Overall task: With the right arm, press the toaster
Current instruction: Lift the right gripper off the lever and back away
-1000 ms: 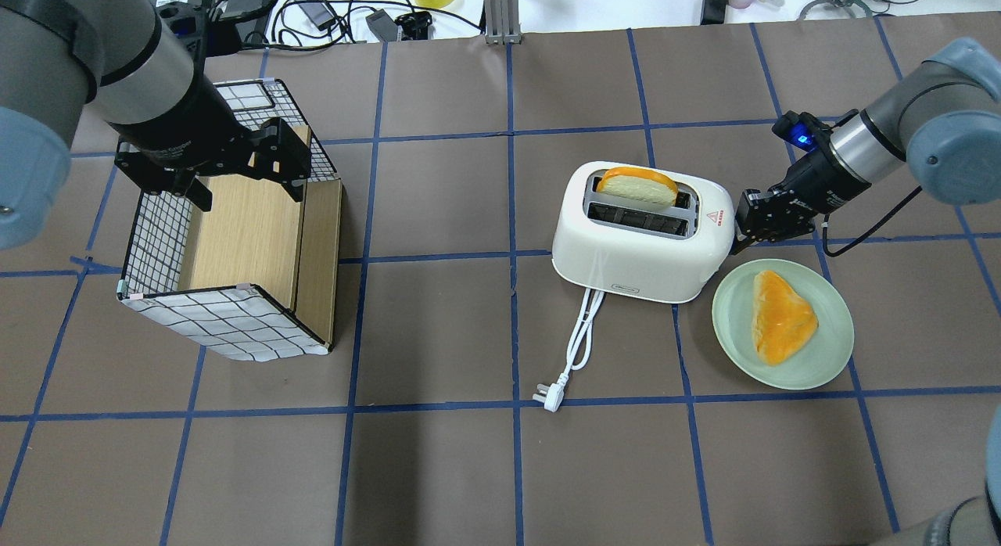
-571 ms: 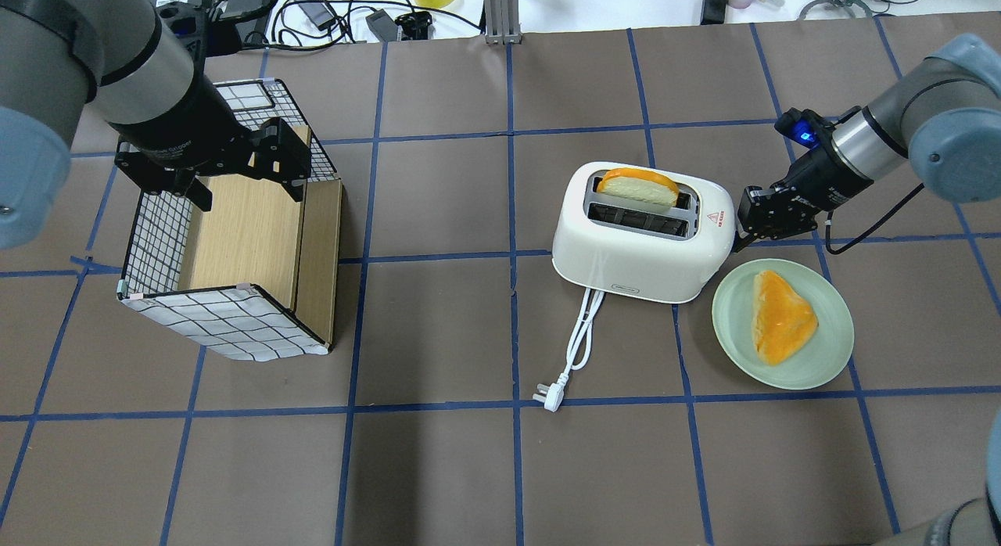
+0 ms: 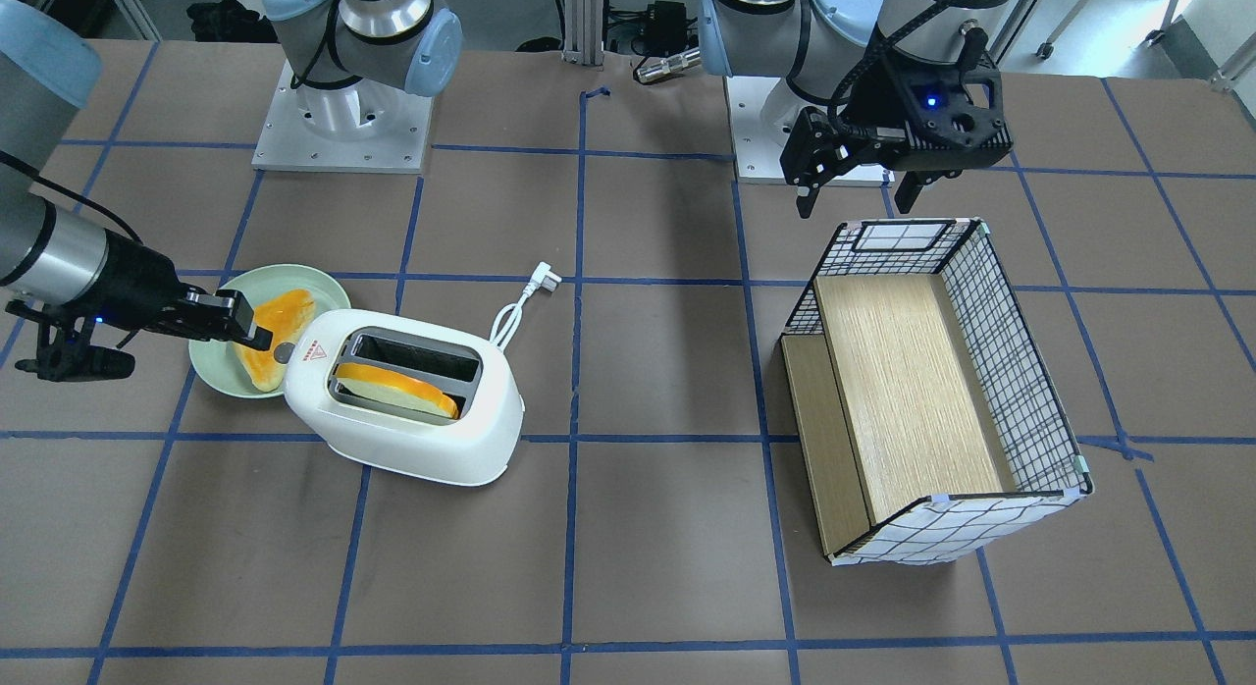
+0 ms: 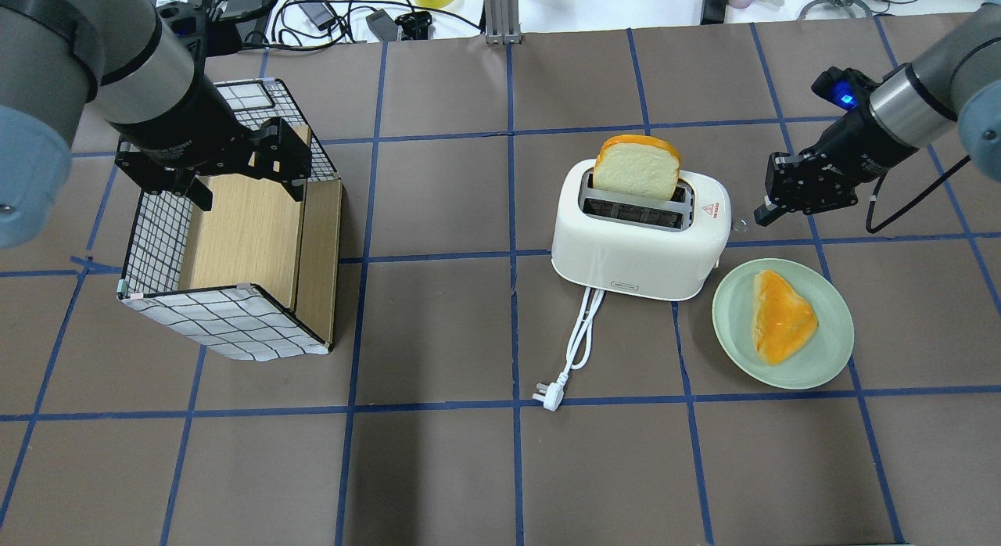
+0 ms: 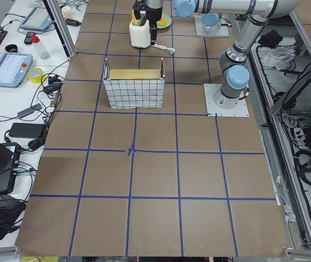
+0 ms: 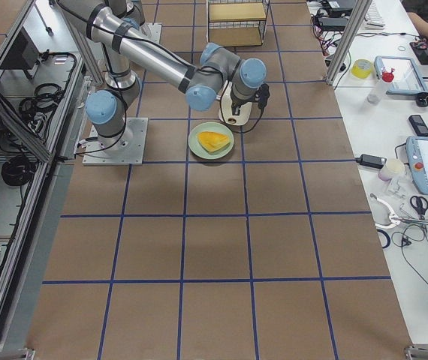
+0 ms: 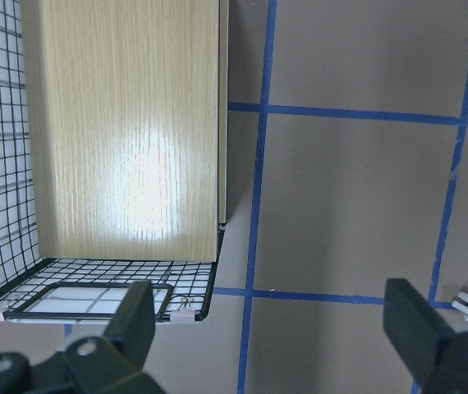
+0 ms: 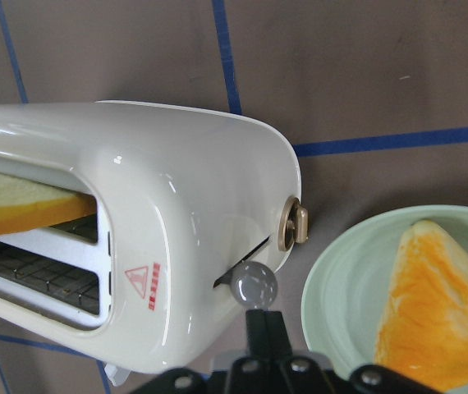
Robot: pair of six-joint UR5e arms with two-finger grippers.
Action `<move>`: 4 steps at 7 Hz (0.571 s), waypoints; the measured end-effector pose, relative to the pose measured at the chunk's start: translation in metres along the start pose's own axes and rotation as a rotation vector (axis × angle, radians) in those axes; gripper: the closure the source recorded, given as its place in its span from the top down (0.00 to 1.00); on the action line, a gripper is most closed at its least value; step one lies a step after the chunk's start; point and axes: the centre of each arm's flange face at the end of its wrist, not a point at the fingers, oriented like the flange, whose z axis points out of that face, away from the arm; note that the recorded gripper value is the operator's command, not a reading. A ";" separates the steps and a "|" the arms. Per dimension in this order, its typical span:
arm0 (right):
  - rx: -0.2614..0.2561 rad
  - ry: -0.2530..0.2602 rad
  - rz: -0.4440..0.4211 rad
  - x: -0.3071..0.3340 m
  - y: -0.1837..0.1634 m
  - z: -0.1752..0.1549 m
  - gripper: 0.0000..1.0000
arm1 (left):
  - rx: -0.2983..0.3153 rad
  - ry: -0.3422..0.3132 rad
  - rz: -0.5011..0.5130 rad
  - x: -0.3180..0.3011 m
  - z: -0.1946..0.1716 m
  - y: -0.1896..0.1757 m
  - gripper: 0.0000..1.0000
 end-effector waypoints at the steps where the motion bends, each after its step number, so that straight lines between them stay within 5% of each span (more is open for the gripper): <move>1: 0.024 0.039 0.022 -0.010 0.011 -0.025 0.00 | 0.000 0.000 0.000 0.000 0.000 0.000 1.00; 4: 0.097 0.101 0.118 -0.047 0.028 -0.094 0.06 | 0.000 0.001 0.000 0.000 0.000 0.000 1.00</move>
